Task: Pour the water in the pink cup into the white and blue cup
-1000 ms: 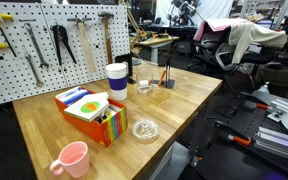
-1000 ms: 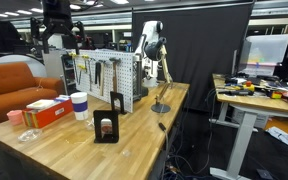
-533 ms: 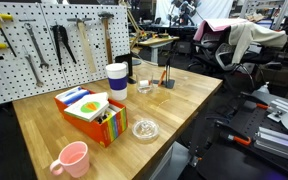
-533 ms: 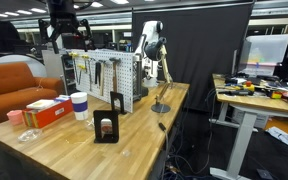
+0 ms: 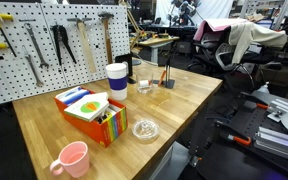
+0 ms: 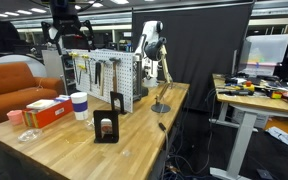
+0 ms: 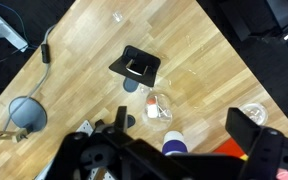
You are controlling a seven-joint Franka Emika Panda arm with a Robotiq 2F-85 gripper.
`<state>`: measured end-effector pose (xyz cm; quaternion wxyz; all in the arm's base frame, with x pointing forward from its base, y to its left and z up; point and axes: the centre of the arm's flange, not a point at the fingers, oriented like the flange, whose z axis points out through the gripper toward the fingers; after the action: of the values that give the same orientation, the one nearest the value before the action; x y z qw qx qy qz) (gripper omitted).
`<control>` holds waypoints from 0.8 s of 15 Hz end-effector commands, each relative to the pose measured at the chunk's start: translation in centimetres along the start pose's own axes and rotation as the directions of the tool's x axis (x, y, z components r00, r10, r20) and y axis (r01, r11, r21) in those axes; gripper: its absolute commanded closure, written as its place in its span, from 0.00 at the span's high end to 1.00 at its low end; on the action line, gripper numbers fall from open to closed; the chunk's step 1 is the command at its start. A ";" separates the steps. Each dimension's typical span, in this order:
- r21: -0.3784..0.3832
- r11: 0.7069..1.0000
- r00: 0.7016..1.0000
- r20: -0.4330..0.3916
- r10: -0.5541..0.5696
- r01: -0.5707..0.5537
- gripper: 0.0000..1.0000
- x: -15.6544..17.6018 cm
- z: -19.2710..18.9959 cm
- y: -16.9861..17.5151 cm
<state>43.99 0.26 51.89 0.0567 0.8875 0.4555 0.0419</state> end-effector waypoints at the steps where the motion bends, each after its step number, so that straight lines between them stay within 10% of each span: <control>1: -0.025 0.991 0.991 -0.022 -0.134 0.134 1.00 -0.2 0.3 0.5; 9: -0.006 0.991 0.991 -0.008 -0.134 0.134 1.00 0.0 0.1 0.1; 12: -0.067 0.996 0.997 0.046 0.064 -0.061 1.00 0.3 -0.1 -0.6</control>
<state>44.05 0.11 51.88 0.0746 0.8695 0.4868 0.0382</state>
